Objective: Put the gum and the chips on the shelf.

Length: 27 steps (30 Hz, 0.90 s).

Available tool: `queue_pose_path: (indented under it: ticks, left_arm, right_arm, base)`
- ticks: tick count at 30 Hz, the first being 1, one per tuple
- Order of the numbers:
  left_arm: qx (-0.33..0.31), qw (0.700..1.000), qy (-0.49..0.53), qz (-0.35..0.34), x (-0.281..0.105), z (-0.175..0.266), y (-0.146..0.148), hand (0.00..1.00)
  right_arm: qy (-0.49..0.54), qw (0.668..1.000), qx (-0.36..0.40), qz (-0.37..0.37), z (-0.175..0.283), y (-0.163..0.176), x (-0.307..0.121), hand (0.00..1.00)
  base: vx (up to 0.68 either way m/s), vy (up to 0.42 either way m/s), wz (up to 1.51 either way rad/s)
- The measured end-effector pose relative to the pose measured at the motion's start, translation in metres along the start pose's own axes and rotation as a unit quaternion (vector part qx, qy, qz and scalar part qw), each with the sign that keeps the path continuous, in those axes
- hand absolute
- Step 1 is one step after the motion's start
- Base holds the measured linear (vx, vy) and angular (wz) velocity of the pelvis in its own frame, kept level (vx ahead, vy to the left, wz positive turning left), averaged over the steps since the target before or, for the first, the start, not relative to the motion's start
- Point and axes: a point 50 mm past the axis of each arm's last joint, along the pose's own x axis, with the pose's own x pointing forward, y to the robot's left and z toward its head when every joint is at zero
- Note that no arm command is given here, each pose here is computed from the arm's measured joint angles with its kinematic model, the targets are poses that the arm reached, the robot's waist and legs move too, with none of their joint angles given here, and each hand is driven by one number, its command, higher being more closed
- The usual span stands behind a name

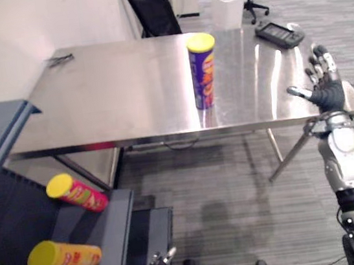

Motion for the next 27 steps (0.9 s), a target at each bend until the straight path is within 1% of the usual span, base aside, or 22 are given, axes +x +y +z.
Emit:
queue_pose_path:
  ticks: [4, 9, 15, 18, 21, 27]
  left_arm:
    - [-0.002, 1.000, -0.007, -0.002, 0.001, 0.004, -0.001, 0.00]
    - [0.004, 1.000, -0.018, -0.008, 0.002, 0.010, -0.004, 0.00]
    - [0.005, 1.000, -0.026, -0.012, 0.003, 0.015, -0.006, 0.00]
    - [-0.011, 1.000, -0.026, -0.010, 0.003, 0.015, -0.007, 0.00]
    - [-0.012, 1.000, -0.026, -0.010, 0.003, 0.015, -0.006, 0.00]
    - [-0.011, 0.999, -0.031, -0.014, 0.004, 0.017, -0.008, 0.00]
  right_arm:
    - [0.021, 1.000, 0.004, 0.003, -0.006, 0.005, 0.011, 0.00]
    - [0.044, 0.998, 0.021, 0.029, -0.012, 0.028, 0.026, 0.00]
    - [0.054, 0.997, 0.026, 0.044, -0.010, 0.043, 0.039, 0.00]
    - [0.043, 0.997, 0.026, 0.055, -0.001, 0.051, 0.050, 0.00]
    - [0.019, 0.997, 0.026, 0.069, 0.014, 0.060, 0.062, 0.00]
    - [-0.006, 0.997, 0.038, 0.066, 0.031, 0.063, 0.072, 0.00]
  base:
    - [-0.03, 0.000, 0.13]
    - [0.03, -0.002, 0.03]
    - [0.03, -0.003, 0.06]
    - [0.00, -0.011, 0.08]
    - [-0.03, -0.013, 0.00]
    - [-0.06, -0.033, 0.07]
